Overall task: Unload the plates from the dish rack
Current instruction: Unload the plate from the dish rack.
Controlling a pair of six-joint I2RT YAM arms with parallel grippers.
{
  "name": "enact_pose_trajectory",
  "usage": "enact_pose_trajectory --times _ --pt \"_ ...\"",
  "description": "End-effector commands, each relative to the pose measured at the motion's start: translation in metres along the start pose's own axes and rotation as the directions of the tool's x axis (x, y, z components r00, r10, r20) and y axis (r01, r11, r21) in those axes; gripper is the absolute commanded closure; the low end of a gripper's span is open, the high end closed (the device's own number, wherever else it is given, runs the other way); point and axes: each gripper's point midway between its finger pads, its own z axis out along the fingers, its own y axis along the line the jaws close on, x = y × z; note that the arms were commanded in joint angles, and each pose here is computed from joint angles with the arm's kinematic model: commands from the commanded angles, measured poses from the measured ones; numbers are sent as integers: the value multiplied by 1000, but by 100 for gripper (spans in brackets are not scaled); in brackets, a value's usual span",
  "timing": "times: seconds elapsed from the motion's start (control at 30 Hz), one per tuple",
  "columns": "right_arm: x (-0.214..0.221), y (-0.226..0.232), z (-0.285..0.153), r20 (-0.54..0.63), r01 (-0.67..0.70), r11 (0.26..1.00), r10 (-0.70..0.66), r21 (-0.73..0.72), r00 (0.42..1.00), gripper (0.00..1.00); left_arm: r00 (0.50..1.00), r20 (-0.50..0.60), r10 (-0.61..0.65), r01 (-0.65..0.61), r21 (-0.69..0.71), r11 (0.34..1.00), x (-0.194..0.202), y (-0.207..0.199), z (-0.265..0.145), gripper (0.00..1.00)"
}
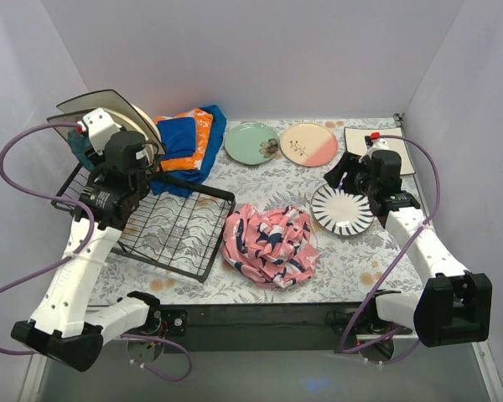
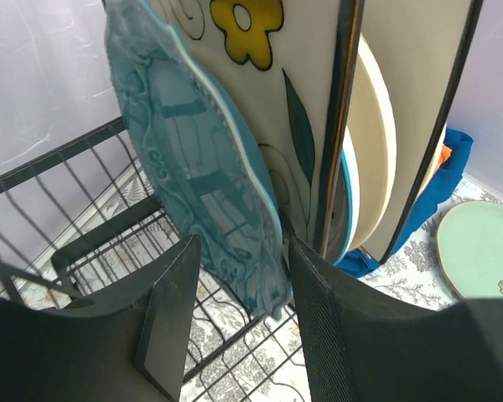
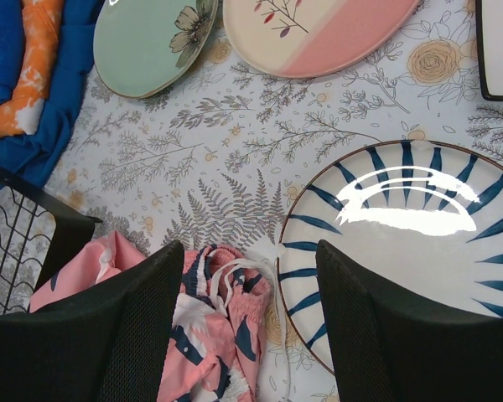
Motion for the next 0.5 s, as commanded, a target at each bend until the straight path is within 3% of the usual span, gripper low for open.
enact_pose_trajectory --times 0.0,0.47 --pt "-10 7 -3 40 26 999 -25 -27 999 31 1000 -12 -10 10 33 999 4 -3 14 56" --pt "-7 5 -1 31 29 999 -29 -23 999 31 997 -72 -8 5 -40 999 35 17 49 64"
